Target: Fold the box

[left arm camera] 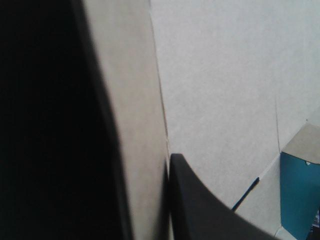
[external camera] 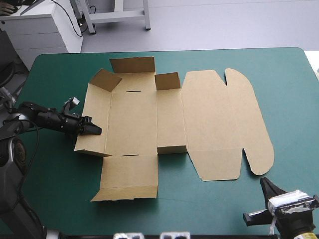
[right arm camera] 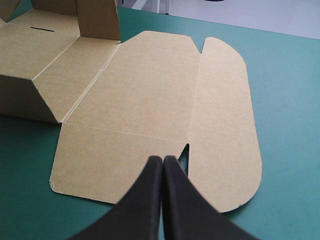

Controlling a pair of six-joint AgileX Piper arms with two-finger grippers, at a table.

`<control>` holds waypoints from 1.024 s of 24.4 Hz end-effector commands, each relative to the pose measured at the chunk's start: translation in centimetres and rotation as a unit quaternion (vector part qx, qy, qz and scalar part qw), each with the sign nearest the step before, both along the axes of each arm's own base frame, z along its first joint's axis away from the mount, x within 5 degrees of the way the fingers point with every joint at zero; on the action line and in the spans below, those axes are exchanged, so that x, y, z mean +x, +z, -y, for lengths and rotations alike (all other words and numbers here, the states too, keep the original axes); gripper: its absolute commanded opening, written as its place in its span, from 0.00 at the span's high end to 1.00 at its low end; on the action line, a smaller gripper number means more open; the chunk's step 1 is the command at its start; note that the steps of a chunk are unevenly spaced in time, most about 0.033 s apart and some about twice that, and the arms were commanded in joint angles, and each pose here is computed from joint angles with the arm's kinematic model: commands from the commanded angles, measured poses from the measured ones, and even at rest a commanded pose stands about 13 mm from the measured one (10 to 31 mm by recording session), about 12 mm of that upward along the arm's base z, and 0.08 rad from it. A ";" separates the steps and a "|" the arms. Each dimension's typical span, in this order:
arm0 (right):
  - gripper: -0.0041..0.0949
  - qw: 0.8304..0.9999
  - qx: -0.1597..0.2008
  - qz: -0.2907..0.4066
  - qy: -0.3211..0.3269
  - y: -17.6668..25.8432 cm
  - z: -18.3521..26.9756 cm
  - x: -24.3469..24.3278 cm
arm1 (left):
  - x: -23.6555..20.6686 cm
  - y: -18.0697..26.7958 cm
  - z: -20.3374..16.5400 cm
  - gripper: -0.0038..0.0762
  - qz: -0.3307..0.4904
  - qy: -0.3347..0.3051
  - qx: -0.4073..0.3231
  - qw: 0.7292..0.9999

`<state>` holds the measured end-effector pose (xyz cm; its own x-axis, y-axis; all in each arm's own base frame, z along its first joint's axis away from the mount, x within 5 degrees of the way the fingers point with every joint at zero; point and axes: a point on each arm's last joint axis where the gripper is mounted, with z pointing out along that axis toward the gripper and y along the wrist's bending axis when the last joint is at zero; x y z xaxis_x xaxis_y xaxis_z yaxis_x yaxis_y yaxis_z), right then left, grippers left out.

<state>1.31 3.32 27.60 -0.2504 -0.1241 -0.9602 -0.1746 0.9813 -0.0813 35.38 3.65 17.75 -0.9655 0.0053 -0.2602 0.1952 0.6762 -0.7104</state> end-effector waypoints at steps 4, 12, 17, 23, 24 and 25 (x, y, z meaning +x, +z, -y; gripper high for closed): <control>0.98 0.998 0.003 0.055 -0.010 1.3 0.0 -0.4 | 1.0 6.0 0.4 0.96 0.084 -0.036 0.005 0.996; 0.98 0.998 0.003 0.055 -0.010 1.3 0.0 -0.4 | 3.5 23.1 4.1 0.96 0.370 -0.130 0.213 0.895; 0.98 0.998 0.003 0.055 -0.010 1.3 0.0 -0.4 | 2.5 28.7 9.4 0.96 0.466 -0.172 0.336 0.800; 0.98 0.998 0.003 0.055 -0.010 1.3 0.0 -0.4 | 1.8 30.3 14.7 0.96 0.529 -0.202 0.418 0.710; 0.98 0.998 0.003 0.055 -0.010 1.3 0.0 -0.4 | 1.5 30.4 15.9 0.96 0.538 -0.212 0.426 0.696; 0.98 0.998 0.003 0.055 -0.010 1.3 0.0 -0.4 | 1.3 30.5 16.4 0.96 0.544 -0.215 0.428 0.689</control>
<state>1.31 3.32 27.60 -0.2504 -0.1241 -0.9602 -0.1746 0.9813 -0.0813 38.82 -11.35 44.36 -0.1966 0.8170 -0.5420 0.7134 0.4984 0.4926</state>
